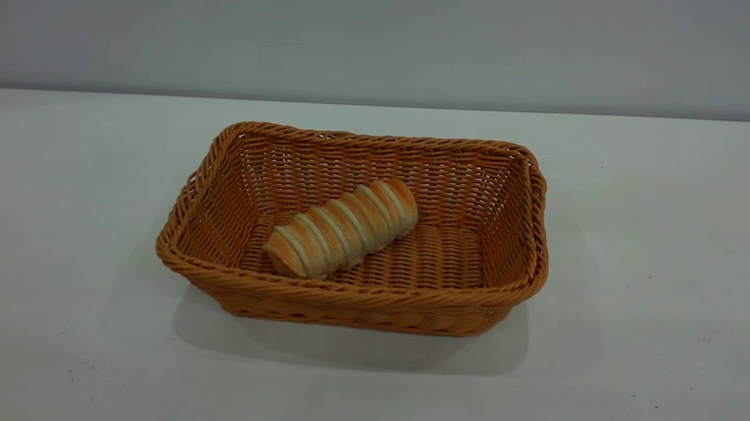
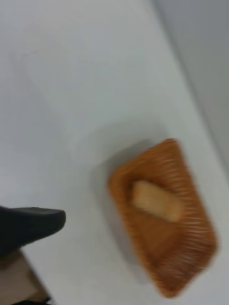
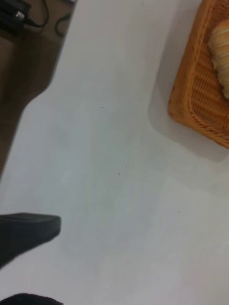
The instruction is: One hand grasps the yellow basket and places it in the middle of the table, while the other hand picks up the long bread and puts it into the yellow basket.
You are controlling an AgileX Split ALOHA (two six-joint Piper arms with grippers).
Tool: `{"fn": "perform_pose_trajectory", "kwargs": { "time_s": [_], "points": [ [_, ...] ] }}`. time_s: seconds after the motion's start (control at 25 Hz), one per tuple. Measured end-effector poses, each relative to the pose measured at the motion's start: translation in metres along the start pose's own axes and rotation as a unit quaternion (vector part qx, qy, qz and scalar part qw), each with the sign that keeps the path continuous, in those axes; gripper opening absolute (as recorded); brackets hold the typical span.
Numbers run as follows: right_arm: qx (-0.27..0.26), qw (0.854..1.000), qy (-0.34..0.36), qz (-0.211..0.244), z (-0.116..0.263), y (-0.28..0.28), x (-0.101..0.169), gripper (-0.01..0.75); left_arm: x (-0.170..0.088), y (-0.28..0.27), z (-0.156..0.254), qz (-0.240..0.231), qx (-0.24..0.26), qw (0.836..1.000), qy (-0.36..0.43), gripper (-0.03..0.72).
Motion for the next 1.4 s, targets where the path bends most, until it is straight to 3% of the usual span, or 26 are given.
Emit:
{"fn": "perform_pose_trajectory", "kwargs": {
  "time_s": [0.2, 0.68, 1.4],
  "points": [
    [0.0, 1.0, -0.001, 0.0, 0.0, 0.0, 0.0, 0.295, -0.01, 0.014, 0.043, -0.003, 0.003, 1.0, 0.0, 0.422],
    [0.0, 1.0, -0.002, 0.0, 0.0, 0.0, 0.0, 0.295, -0.019, 0.038, 0.082, 0.002, 0.02, 1.0, -0.007, 0.397],
    [0.0, 1.0, -0.012, 0.0, 0.0, 0.0, 0.0, 0.252, -0.02, 0.047, 0.092, 0.002, 0.028, 1.0, -0.007, 0.396]
  ]
}}
Point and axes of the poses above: a point on each arm's last joint axis where the gripper is mounted, y pointing out along that axis toward the gripper, x along the wrist's bending axis when the last joint is at zero, z = x × y, the point moved 6 cm from there along y, pointing out along that axis toward the gripper, and after that the axes turned 7 degrees about y, right-handed, at the moved point
